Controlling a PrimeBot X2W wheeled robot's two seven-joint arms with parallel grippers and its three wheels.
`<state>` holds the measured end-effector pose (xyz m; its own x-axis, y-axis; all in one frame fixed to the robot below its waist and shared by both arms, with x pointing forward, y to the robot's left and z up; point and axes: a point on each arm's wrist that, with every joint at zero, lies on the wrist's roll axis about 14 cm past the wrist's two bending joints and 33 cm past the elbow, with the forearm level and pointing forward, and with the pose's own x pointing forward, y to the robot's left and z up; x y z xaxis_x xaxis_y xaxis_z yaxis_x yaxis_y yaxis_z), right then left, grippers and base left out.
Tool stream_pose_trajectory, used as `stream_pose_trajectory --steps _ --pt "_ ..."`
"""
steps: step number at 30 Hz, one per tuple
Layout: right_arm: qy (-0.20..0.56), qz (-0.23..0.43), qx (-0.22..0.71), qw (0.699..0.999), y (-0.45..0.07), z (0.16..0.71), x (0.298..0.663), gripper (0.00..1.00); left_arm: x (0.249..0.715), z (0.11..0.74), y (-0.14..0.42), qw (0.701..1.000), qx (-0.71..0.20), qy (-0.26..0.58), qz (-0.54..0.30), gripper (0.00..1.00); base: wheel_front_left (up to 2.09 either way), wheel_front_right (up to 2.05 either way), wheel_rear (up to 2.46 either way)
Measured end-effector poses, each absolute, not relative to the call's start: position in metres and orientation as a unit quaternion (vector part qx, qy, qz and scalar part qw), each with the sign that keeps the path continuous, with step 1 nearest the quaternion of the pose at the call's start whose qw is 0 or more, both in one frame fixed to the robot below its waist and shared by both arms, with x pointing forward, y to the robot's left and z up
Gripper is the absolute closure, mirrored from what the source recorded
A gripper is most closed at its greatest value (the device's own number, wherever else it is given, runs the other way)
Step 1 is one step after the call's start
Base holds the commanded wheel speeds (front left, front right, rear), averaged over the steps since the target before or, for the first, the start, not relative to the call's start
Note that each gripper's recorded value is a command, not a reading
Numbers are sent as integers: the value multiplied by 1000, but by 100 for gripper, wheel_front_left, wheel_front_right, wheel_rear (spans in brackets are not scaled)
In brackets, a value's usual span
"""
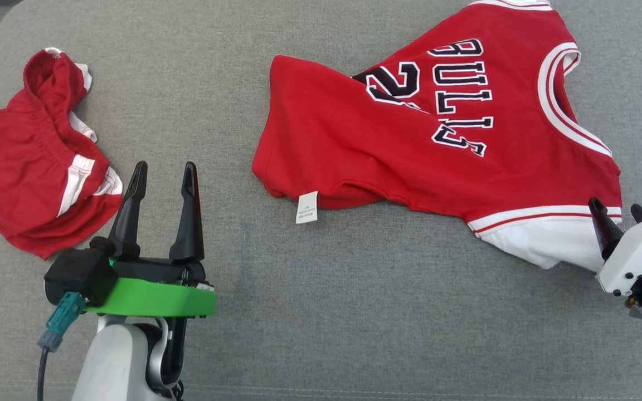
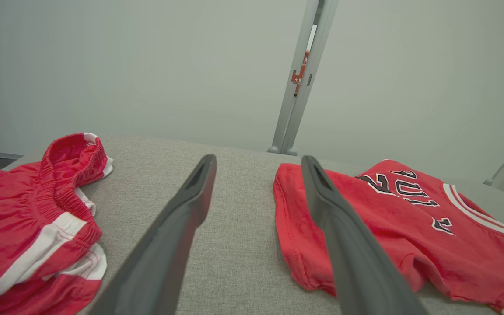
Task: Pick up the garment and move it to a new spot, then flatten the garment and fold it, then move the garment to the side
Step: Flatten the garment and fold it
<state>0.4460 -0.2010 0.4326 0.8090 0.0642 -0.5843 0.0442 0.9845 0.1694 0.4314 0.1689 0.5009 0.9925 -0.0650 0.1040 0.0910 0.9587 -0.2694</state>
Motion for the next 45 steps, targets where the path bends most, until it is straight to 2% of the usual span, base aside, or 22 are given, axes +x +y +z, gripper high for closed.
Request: stream_pose_trajectory --steps 5,10,15,20,26,35,36,37,38,45 --pt "347 -20 72 935 -214 414 438 0 430 504 168 988 -140 -50 -41 0 0 0 0" --pt "342 -25 70 937 -218 421 434 0 426 509 169 988 -140 -56 -41 0 0 0 0" --pt "305 -29 68 950 -222 438 432 0 419 513 167 988 -139 -59 -43 0 0 0 0" --pt "320 -34 74 944 -225 430 425 0 418 516 160 987 -141 -62 -53 0 0 0 0" --pt "315 -34 68 946 -228 426 453 0 423 513 155 987 -139 -59 -60 0 0 0 0" --pt "373 -8 67 926 -213 381 483 0 436 501 158 989 -132 -47 -56 0 0 0 0" --pt "382 -3 66 922 -210 374 484 10 437 499 159 989 -132 -45 -55 0 0 0 0" --pt "384 -1 66 921 -209 372 486 64 438 497 160 989 -131 -44 -54 0 0 0 0" --pt "380 1 67 923 -207 372 490 100 438 495 161 989 -131 -41 -51 0 0 0 0" --pt "302 16 53 952 -198 394 506 100 439 494 165 990 -130 -40 -45 0 0 0 0"
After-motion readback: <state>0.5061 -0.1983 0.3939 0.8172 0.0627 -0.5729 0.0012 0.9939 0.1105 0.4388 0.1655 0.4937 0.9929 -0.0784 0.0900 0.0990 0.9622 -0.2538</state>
